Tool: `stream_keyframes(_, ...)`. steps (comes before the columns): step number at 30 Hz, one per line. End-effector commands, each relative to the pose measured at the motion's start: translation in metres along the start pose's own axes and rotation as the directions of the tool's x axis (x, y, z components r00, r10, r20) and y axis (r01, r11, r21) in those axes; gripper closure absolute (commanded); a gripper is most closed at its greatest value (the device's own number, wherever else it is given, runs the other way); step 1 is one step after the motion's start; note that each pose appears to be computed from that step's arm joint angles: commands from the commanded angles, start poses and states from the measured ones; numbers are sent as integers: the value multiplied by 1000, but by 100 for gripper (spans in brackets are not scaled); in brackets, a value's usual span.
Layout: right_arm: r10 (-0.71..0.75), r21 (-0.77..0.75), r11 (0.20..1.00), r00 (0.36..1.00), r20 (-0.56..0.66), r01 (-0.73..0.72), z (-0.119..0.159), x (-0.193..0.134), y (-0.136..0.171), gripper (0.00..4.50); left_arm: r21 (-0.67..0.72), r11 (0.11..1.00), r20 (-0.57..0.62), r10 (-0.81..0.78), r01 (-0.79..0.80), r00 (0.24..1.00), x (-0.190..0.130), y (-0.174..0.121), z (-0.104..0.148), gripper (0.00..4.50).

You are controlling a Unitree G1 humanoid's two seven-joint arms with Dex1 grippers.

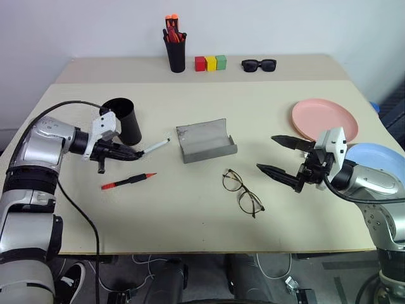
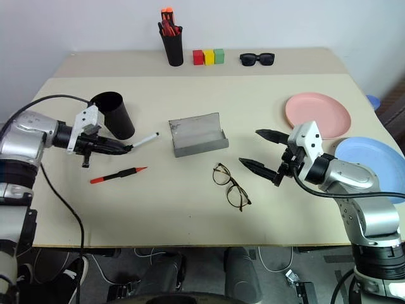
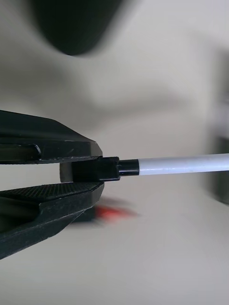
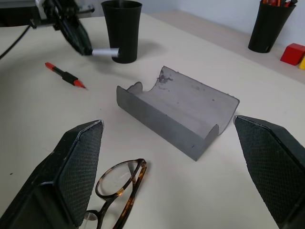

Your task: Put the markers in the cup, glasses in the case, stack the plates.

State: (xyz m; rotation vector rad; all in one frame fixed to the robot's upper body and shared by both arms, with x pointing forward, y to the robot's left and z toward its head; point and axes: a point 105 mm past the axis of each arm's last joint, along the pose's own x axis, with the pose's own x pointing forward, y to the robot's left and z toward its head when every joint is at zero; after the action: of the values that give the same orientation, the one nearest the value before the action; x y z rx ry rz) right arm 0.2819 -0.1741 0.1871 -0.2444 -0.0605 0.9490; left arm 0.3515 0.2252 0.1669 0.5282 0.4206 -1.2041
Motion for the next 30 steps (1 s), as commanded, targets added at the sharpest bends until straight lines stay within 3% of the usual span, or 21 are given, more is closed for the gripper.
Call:
stream_keyframes(1,0,-32,999,1000,31,1,9,0,-1,0,94,995,119,31,-42,992,-6,1,26,448)
stream_keyframes(9,18,-14,1000,997,74,-17,18,-3,-1,0,203,951,425,131,-235,896,-15,11,76,448)
stream_keyframes(14,24,28,999,987,161,-29,32,-4,0,0,68,930,566,263,-362,781,-30,29,95,448)
stream_keyframes(18,42,66,996,971,234,-59,45,-4,5,0,-26,858,670,396,-512,628,-57,46,111,448)
stream_keyframes(22,49,76,994,957,285,-74,57,-3,5,0,-126,775,719,501,-619,481,-81,61,119,448)
stream_keyframes(27,53,68,995,965,259,-73,53,-1,4,0,-193,655,710,607,-730,357,-94,76,111,448)
stream_keyframes(30,55,62,995,967,248,-72,51,0,4,0,-238,656,699,628,-716,343,-92,79,102,448)
